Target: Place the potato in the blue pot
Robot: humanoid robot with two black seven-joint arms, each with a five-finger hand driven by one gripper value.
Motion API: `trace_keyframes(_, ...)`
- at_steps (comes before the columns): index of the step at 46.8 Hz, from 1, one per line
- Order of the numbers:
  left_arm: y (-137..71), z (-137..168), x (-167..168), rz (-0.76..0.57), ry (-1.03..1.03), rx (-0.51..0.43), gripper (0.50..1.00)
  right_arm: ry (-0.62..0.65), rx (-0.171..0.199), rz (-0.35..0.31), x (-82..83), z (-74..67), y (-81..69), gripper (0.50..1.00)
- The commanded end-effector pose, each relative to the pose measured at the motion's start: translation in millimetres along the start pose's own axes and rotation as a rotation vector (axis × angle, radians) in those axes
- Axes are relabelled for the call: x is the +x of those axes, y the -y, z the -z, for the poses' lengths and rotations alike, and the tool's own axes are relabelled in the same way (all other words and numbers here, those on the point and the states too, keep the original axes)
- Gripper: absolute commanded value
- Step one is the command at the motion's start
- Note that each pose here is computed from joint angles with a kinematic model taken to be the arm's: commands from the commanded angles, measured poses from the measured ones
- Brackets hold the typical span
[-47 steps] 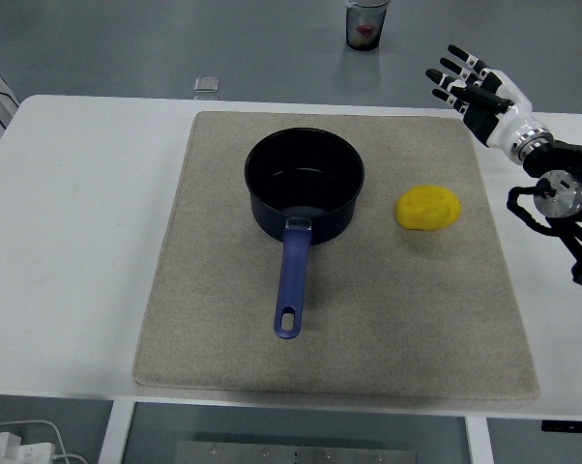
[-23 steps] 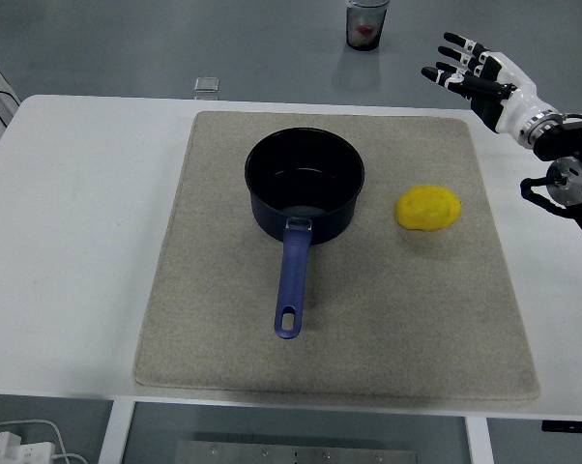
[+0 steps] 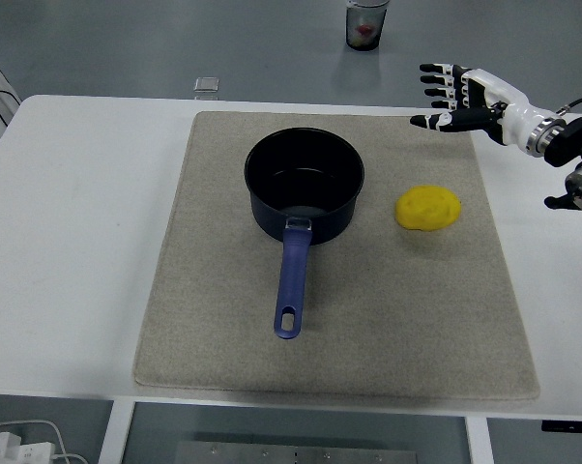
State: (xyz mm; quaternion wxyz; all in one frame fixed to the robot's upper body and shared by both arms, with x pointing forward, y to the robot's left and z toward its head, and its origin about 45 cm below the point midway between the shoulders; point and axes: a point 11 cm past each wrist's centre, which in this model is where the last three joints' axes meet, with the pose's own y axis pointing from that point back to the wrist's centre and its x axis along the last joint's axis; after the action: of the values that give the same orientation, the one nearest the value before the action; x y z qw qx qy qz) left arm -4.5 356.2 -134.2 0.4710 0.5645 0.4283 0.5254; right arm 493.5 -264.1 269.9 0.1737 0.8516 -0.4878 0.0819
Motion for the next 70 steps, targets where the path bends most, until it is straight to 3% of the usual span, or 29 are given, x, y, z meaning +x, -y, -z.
trace_keyframes(1,0,0,0,0.000,0.000,0.000,0.996,-0.065,-0.044,0.052,-1.5,-9.4,-7.3,0.932)
trace_keyframes(10,0,0,0,0.000,0.000,0.000,0.996,-0.172,-0.061,0.130,-2.5,-2.5,-14.4,0.932)
trace_keyframes(18,0,0,0,0.001,0.001,0.000,0.996,-0.307,-0.045,0.214,-22.9,5.7,-14.0,0.932)
trace_keyframes(31,0,0,0,0.000,0.000,0.000,0.996,-0.530,-0.083,0.318,-32.0,-6.1,-23.6,0.932)
trace_keyframes(40,0,0,0,0.000,0.001,0.000,0.996,-0.579,-0.065,0.340,-30.4,-6.5,-28.5,0.932)
trace_keyframes(48,0,0,0,0.000,0.000,0.000,0.996,-0.638,-0.064,0.384,-38.0,-13.0,-30.5,0.932)
trace_keyframes(58,0,0,0,0.001,0.000,0.000,0.996,-0.650,-0.070,0.389,-38.2,-15.7,-31.5,0.932)
trace_keyframes(65,0,0,0,0.000,0.000,0.000,0.996,-0.659,-0.065,0.350,-33.2,-16.9,-30.3,0.932)
trace_keyframes(70,0,0,0,0.000,0.000,0.000,0.996,-0.669,-0.078,0.326,-30.4,-25.6,-32.2,0.932)
